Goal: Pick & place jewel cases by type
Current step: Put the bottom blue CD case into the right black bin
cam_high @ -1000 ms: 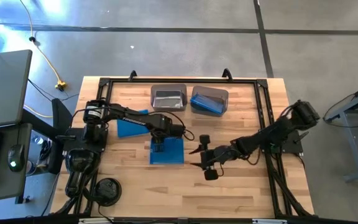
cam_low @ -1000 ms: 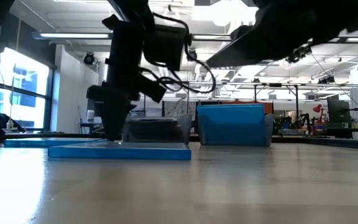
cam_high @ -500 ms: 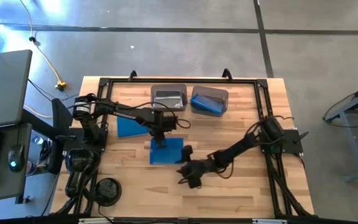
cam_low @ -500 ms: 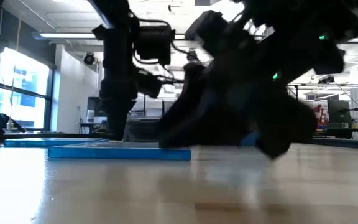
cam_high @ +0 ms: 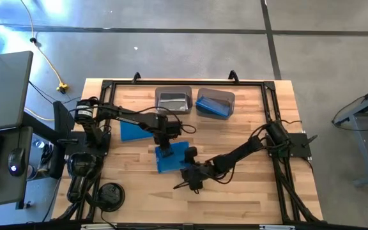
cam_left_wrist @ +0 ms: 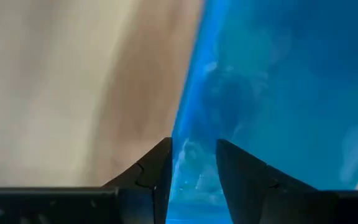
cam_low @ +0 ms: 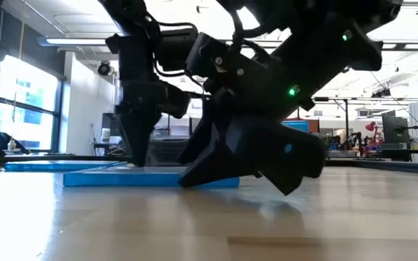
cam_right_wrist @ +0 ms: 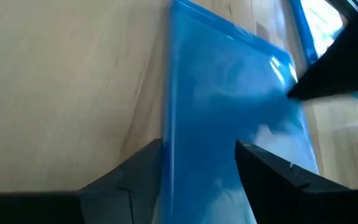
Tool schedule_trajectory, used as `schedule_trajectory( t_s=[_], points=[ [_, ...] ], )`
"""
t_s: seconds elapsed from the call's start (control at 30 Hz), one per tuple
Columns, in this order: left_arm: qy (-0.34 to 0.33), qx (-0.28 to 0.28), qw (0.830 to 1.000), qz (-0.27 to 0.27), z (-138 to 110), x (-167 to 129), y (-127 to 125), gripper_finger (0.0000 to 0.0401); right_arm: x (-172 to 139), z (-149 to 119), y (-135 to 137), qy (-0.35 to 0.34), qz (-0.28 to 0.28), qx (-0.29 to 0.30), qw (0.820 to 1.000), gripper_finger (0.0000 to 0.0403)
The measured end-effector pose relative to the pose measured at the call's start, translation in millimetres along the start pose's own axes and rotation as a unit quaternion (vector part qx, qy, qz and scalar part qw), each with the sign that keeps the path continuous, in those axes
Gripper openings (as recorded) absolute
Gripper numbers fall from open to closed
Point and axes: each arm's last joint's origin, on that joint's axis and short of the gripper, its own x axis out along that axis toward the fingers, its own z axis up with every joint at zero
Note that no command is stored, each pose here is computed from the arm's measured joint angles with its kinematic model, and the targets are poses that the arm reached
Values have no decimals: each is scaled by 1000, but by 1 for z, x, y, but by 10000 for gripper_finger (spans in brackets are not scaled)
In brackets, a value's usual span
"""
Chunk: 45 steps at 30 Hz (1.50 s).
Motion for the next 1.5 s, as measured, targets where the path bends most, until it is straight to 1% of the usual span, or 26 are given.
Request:
schedule_trajectory(
  t_s=[0.1,0.2,0.27,0.37,0.5,0.6,0.7,0.77,0.87,1.03,1.17,1.23,1.3,1.4,1.5],
  points=[
    [8,3,1000,-9,-4,2,-10,119,-1,-5,0,32,-28,-18,999,197],
    [17,4,1000,-14,-11,4,-24,119,-5,-9,1,61,-60,-48,995,197],
    [14,15,999,-36,-13,5,-35,119,-6,-9,0,67,-82,-64,992,197],
    [5,30,998,-51,-17,6,-49,119,-8,-8,2,63,-83,-87,991,197],
    [-31,53,995,-74,-15,7,-63,119,-9,-5,5,53,-71,-123,988,197],
    [-37,54,994,-84,-14,7,-66,119,-9,-4,6,45,-57,-128,989,197],
    [-34,47,995,-80,-15,7,-65,119,-10,-3,6,43,-68,-141,987,195],
    [-27,42,996,-74,-16,7,-64,119,-11,-3,7,48,-87,-147,984,185],
    [-18,37,997,-58,-18,7,-62,119,-14,-2,11,53,-112,-154,980,157],
    [-15,36,998,-53,-19,7,-61,119,-20,-1,20,45,-102,-175,978,92],
    [-20,38,998,-55,-18,6,-61,119,-24,0,25,52,-117,-221,967,33],
    [-21,38,997,-57,-19,2,-61,119,-26,0,27,59,-131,-245,959,13],
    [-16,38,997,-60,-21,-3,-61,119,-28,-2,29,71,-146,-271,949,13],
    [-22,39,997,-58,-26,-19,-60,119,-33,-3,34,90,-180,-307,930,32],
    [-40,35,998,-16,-34,-41,-55,119,-41,-7,34,126,-222,-332,908,39]
  ],
)
